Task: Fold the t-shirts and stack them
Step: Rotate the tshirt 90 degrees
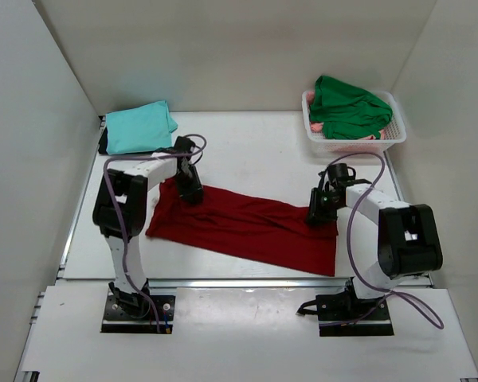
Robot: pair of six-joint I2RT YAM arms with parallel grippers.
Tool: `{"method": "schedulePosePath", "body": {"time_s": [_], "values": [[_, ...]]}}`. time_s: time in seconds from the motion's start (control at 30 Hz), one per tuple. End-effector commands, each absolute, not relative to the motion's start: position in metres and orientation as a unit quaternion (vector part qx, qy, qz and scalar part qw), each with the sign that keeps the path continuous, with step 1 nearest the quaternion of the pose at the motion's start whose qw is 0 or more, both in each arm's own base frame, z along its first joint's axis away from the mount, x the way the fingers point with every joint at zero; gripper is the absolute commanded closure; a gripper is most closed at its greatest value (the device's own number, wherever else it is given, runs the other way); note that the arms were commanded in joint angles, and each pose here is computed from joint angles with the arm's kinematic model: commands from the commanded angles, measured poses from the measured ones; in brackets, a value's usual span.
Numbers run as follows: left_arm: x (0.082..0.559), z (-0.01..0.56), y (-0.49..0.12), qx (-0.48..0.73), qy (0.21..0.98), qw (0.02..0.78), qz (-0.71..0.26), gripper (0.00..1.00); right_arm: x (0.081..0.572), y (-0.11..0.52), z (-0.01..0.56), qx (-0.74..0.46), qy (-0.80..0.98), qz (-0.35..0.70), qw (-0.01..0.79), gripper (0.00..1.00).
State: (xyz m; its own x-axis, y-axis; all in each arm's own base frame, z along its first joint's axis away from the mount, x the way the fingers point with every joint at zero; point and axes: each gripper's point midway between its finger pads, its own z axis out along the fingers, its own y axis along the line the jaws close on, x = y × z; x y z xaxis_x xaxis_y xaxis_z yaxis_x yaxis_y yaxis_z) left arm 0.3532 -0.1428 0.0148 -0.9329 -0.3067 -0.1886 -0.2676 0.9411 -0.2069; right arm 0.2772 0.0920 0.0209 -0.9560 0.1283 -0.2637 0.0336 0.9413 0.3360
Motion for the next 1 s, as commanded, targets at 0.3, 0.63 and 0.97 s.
{"method": "schedulePosePath", "body": {"time_s": [0.3, 0.63, 0.97], "values": [[0.542, 0.042, -0.256, -0.024, 0.964, 0.207, -0.163, 0.68, 0.202, 0.187, 0.037, 0.117, 0.958, 0.234, 0.115, 0.67], [0.579, 0.006, -0.283, -0.038, 0.933, 0.231, -0.272, 0.68, 0.17, 0.281, 0.016, 0.014, 0.949, 0.305, 0.075, 0.65], [0.634, 0.062, -0.312, -0.036, 0.851, 0.337, -0.401, 0.66, 0.173, 0.292, -0.002, -0.023, 0.957, 0.278, 0.078, 0.62]]}}
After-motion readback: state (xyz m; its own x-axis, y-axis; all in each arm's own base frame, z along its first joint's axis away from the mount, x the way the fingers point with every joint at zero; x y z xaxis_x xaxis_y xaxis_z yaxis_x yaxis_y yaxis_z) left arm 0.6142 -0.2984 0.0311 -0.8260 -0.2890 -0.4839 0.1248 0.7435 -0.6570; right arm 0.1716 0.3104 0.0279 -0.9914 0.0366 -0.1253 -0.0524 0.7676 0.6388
